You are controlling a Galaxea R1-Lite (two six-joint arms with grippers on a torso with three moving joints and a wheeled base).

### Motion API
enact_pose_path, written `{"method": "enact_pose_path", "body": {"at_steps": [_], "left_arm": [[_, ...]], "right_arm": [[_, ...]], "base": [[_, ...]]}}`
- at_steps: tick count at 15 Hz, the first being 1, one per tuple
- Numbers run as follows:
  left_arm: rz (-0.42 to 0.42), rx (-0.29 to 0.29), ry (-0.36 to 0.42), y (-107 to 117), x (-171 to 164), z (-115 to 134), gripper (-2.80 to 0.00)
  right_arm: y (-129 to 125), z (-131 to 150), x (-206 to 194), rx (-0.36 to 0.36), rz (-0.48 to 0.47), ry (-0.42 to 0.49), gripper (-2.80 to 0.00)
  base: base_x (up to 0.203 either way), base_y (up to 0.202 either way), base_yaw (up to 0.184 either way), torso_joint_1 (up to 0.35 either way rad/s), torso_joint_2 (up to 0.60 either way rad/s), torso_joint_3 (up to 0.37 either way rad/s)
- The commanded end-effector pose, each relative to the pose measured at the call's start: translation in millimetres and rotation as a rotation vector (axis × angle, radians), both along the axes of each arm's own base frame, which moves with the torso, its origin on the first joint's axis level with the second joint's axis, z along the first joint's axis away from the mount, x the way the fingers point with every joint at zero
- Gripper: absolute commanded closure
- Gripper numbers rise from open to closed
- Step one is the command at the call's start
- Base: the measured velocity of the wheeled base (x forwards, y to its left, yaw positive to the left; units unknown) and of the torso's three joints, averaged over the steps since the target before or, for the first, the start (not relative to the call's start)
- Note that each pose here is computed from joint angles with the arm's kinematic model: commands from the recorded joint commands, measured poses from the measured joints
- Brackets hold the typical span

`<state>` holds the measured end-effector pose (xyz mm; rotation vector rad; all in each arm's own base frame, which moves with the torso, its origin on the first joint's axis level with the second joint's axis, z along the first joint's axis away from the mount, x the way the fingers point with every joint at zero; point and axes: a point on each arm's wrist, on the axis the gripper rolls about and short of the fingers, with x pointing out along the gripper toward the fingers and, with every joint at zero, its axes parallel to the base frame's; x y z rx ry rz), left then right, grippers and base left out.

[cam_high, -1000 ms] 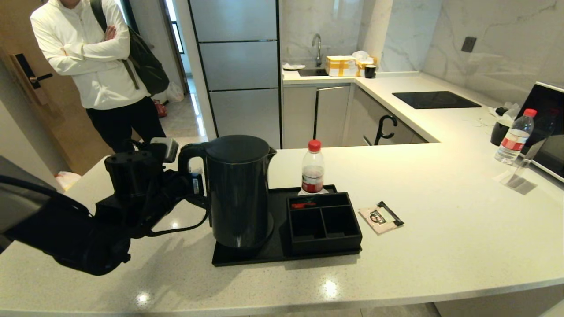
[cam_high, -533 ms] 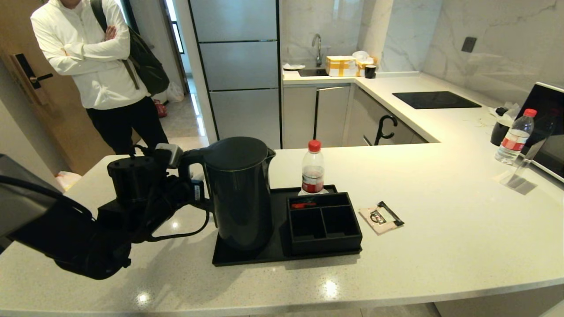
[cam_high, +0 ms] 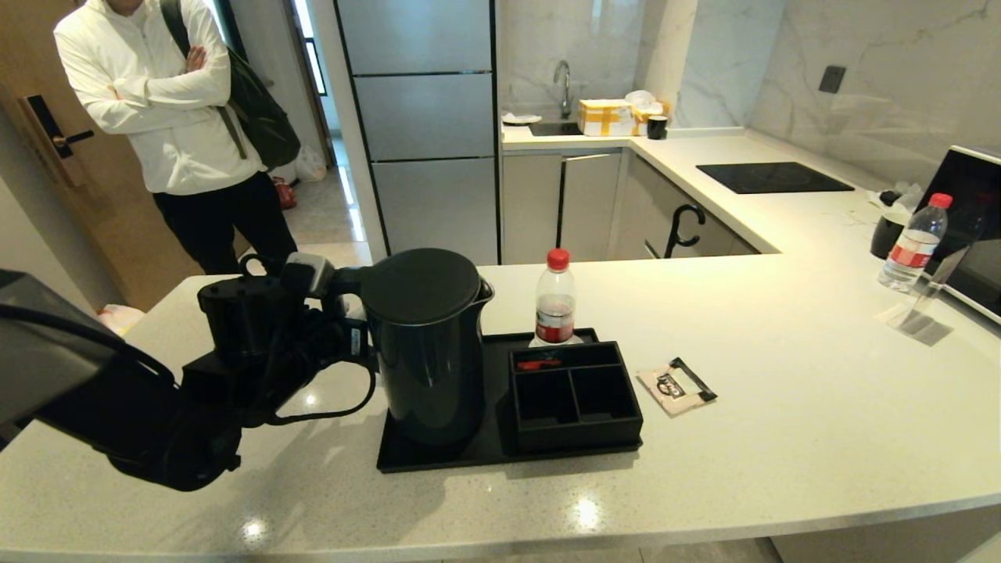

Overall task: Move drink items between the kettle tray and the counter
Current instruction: Return the kettle to its original position

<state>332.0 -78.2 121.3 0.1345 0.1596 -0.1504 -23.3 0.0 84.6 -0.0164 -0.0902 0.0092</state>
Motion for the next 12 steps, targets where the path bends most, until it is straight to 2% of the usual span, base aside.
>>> {"method": "enact_pose_path", "body": {"at_steps": [1,6,9,12], "left_arm": [[0.004,-0.001,-0.01,-1.3,5.5,0.2,0.0],[0.009,-0.001,-0.001,-2.9,12.7,-2.9,0.0],[0.012,-0.008,0.044,-3.3,14.1,-6.1,0.0],[0.01,-0.007,0.054,-4.4,14.4,-7.6,0.0]], "right_arm": [[0.0,-8.5,2.5,-0.001,0.001,0.032,0.0],[0.0,-8.5,2.5,-0.001,0.001,0.032,0.0],[0.0,-8.4,2.5,-0.001,0.001,0.03,0.0],[0.0,-8.4,2.5,-0.001,0.001,0.03,0.0]], "base": [[0.0,0.0,0.0,0.0,0.0,0.0],[0.0,0.0,0.0,0.0,0.0,0.0],[0.0,0.0,0.0,0.0,0.0,0.0],[0.0,0.0,0.0,0.0,0.0,0.0]]}}
